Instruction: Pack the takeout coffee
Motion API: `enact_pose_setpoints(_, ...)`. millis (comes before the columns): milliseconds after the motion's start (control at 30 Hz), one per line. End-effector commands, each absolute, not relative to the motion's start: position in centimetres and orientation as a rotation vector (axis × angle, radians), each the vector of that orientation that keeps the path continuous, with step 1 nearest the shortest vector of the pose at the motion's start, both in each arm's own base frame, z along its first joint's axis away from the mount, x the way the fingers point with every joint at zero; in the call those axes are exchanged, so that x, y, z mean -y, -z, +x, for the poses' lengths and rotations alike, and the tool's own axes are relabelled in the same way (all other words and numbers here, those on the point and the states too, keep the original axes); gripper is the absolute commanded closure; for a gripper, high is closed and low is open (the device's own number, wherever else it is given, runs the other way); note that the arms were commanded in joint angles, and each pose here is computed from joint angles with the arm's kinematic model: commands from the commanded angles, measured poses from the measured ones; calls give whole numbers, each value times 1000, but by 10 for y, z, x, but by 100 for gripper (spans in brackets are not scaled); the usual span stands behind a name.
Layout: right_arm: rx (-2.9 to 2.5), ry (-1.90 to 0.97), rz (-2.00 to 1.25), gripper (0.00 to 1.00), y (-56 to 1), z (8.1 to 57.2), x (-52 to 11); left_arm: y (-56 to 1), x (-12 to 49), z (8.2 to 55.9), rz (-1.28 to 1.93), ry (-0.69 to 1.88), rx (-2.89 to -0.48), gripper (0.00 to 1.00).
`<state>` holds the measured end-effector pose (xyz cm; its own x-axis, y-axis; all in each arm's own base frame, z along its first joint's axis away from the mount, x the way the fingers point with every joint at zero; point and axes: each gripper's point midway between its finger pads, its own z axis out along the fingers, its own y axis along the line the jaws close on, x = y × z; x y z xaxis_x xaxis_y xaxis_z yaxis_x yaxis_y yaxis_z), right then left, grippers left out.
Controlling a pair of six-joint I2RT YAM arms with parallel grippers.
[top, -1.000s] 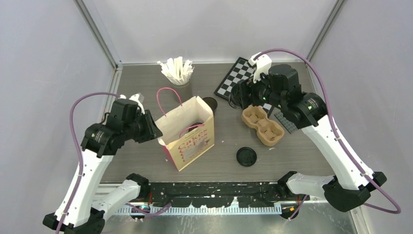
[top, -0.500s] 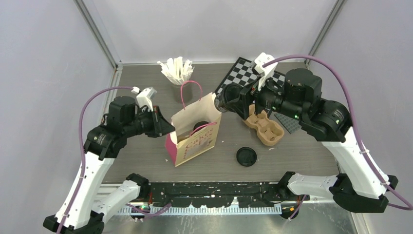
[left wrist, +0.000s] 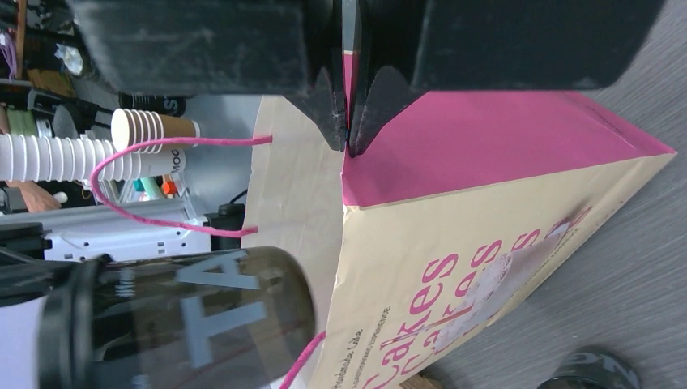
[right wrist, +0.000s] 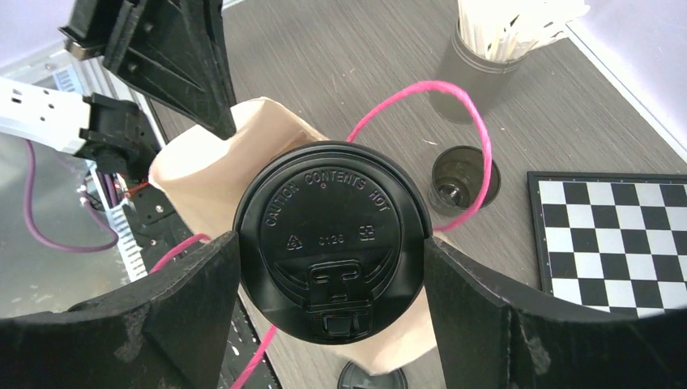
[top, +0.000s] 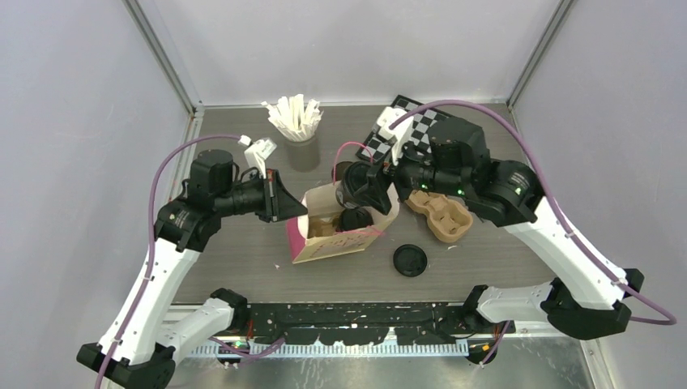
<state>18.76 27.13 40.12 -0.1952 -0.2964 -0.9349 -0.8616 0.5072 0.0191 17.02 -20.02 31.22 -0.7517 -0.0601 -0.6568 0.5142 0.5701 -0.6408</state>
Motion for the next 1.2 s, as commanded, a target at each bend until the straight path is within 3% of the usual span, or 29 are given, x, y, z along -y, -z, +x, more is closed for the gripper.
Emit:
enact_pose_setpoints(0,-1669,-685,-1042,25,-405,193,-283,-324,210,164,464,1248,-2080,93)
enact_pose_setpoints(200,-1688,-680,-1158,24,-369,172,-281,-314,203,181,414,1130,-2124,90)
enact_pose_setpoints(567,-1692,-600,-1259,24,-343,159,-295,-332,184,195,283,955,-2238,57)
enact_pose_setpoints(733,-1700,-621,-1293,25,-333,138,-305,-327,153,172,137,808,-2353,53)
enact_pose_setpoints(867,-1677,-543,-1321,25,-324,129,-308,-323,162,154,164,940,-2300,52)
enact_pose_setpoints(1167,-1615,-429,-1405,25,-306,119,-308,-309,177,161,224,1034,-2220,51)
